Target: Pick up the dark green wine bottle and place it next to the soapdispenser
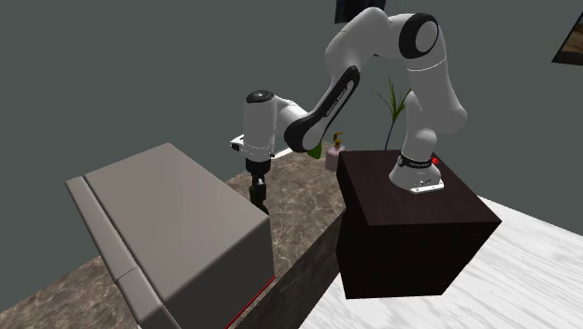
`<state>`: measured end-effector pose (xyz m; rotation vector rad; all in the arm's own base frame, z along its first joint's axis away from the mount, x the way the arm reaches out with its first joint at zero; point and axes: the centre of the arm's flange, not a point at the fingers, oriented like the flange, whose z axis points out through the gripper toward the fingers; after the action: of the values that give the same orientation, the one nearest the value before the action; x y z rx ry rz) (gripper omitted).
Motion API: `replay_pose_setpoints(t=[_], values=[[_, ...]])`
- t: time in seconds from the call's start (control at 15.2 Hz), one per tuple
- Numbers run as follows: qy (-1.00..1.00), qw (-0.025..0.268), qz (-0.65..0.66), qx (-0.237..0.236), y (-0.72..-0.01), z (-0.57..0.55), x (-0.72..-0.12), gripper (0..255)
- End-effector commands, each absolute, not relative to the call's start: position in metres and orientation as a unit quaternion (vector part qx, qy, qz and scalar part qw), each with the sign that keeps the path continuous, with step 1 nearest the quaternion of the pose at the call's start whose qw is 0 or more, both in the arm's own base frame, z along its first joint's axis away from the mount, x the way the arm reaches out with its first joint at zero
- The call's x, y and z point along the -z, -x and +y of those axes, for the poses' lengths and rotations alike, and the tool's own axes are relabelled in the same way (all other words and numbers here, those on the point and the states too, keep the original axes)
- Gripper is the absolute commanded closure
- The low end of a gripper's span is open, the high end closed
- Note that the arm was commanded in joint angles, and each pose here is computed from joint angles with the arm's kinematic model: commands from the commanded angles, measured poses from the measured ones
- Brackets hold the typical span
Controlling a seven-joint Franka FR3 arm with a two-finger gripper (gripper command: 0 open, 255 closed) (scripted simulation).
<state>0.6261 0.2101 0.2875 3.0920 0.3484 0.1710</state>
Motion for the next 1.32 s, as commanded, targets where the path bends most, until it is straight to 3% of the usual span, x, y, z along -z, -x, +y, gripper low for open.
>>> replay_pose_setpoints(t=[0.0,0.2,0.26,0.86,1.25], values=[[-0.992,0.013,0.112,-0.055,-0.626,0.21,-0.287,0],[-0.992,0.013,0.112,-0.055,-0.626,0.21,-0.287,0],[-0.992,0.013,0.112,-0.055,-0.626,0.21,-0.287,255],[-0.992,0.013,0.112,-0.055,-0.626,0.21,-0.287,255],[-0.992,0.013,0.112,-0.055,-0.626,0.21,-0.319,255]])
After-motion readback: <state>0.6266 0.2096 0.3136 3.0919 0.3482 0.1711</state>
